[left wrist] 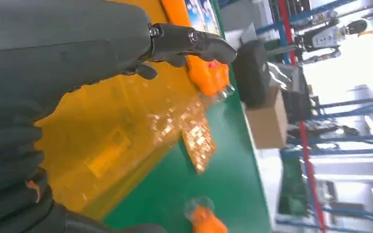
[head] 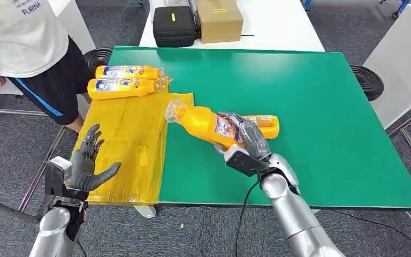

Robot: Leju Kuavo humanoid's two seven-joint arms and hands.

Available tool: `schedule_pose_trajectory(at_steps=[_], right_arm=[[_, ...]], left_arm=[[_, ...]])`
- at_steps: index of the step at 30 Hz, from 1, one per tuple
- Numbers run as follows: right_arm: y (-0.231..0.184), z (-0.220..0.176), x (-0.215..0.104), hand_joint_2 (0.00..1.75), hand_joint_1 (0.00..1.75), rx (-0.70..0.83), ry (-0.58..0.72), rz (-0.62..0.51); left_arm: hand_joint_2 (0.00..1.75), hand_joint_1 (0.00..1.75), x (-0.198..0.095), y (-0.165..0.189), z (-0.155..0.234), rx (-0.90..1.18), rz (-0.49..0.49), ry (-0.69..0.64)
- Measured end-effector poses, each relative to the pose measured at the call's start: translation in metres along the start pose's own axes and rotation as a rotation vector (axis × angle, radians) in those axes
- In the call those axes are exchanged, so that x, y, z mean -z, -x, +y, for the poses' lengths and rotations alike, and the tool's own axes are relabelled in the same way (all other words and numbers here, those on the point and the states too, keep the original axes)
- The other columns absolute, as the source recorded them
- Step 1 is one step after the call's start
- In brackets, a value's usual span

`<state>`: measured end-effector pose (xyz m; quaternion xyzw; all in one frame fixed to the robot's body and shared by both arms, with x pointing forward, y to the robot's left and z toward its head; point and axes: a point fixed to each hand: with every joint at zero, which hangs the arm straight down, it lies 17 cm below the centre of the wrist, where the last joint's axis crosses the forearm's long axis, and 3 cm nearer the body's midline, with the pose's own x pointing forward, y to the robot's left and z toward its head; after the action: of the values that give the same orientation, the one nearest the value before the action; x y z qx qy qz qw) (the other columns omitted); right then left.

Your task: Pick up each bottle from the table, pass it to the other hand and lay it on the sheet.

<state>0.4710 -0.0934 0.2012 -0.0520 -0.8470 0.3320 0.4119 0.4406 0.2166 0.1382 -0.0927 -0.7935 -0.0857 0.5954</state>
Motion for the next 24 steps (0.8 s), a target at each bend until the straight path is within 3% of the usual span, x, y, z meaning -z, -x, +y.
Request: schedule_pose_trajectory(at_steps=[9, 16, 24], right_arm=[[-0.005, -0.001, 0.006, 1.75, 1.75, 0.044, 0.052, -0.015], [-0.004, 0.021, 0.009, 1.75, 1.75, 0.123, 0.068, -0.021], [-0.018, 0.056, 0.018, 1.75, 1.75, 0.206, 0.031, -0.023]], left_arm=[[1.75, 0.0, 0.008, -0.011, -0.028, -0.134, -0.029, 0.098], [1.75, 0.0, 0.026, -0.042, -0.094, -0.358, -0.079, 0.329], [1.75, 0.0, 0.048, -0.062, -0.153, -0.392, -0.09, 0.481]])
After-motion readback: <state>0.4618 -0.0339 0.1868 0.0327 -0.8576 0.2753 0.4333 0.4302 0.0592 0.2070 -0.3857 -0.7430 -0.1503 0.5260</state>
